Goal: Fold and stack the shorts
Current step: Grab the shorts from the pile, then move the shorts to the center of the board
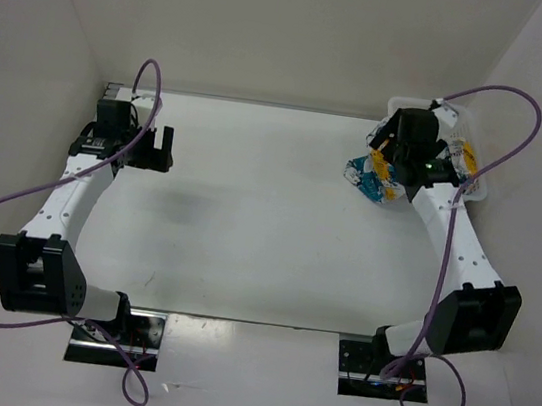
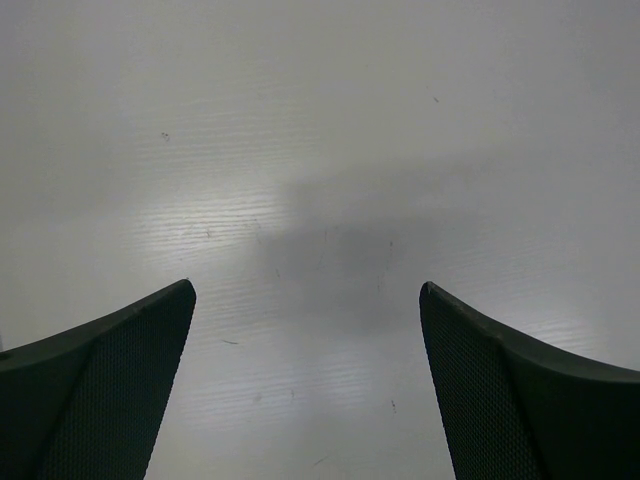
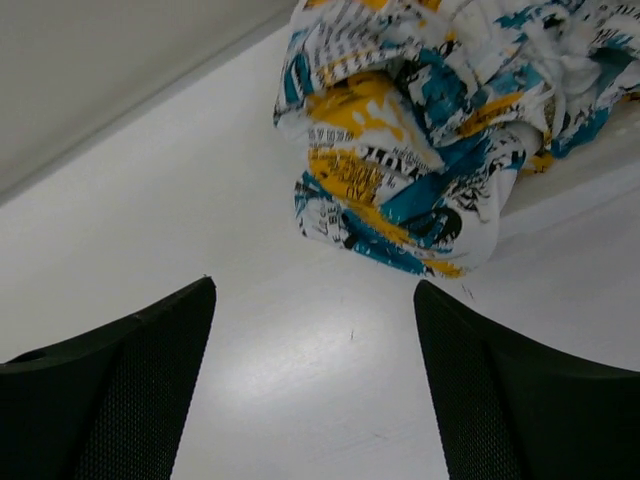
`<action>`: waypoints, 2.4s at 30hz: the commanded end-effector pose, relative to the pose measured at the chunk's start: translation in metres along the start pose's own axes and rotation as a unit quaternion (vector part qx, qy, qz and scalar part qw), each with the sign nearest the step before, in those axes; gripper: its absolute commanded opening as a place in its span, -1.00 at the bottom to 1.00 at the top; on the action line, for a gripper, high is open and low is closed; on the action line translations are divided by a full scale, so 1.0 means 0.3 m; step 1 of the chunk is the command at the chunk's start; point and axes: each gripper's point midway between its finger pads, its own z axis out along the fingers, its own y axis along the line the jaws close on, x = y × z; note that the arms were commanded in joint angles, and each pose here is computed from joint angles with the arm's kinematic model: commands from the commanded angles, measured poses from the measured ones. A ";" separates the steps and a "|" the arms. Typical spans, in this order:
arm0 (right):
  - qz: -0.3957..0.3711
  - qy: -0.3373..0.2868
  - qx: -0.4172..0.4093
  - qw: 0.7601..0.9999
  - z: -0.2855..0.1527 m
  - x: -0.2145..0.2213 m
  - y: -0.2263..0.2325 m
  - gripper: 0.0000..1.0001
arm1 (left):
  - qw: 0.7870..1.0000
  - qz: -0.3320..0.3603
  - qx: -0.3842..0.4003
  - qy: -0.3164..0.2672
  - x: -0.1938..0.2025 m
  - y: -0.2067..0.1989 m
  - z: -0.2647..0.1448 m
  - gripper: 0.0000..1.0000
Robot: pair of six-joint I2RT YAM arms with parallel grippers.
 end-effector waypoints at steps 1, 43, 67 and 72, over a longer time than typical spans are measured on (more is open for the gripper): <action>0.068 -0.024 0.005 0.997 0.076 -0.144 -0.034 0.69 | 1.000 0.006 0.016 -0.024 -0.076 -0.021 -0.028 0.99; 0.076 -0.183 -0.435 0.879 -0.651 -0.774 0.805 -0.99 | 0.996 0.006 0.060 -0.064 -0.266 -0.046 -0.107 0.99; -0.070 0.095 -0.125 0.985 -0.236 -0.038 0.660 0.82 | 0.984 -0.002 0.167 -0.057 -0.093 -0.170 -0.171 0.80; -0.081 0.083 -0.104 0.988 -0.314 0.012 0.489 0.80 | 0.973 0.022 0.230 -0.015 0.084 -0.325 -0.151 0.41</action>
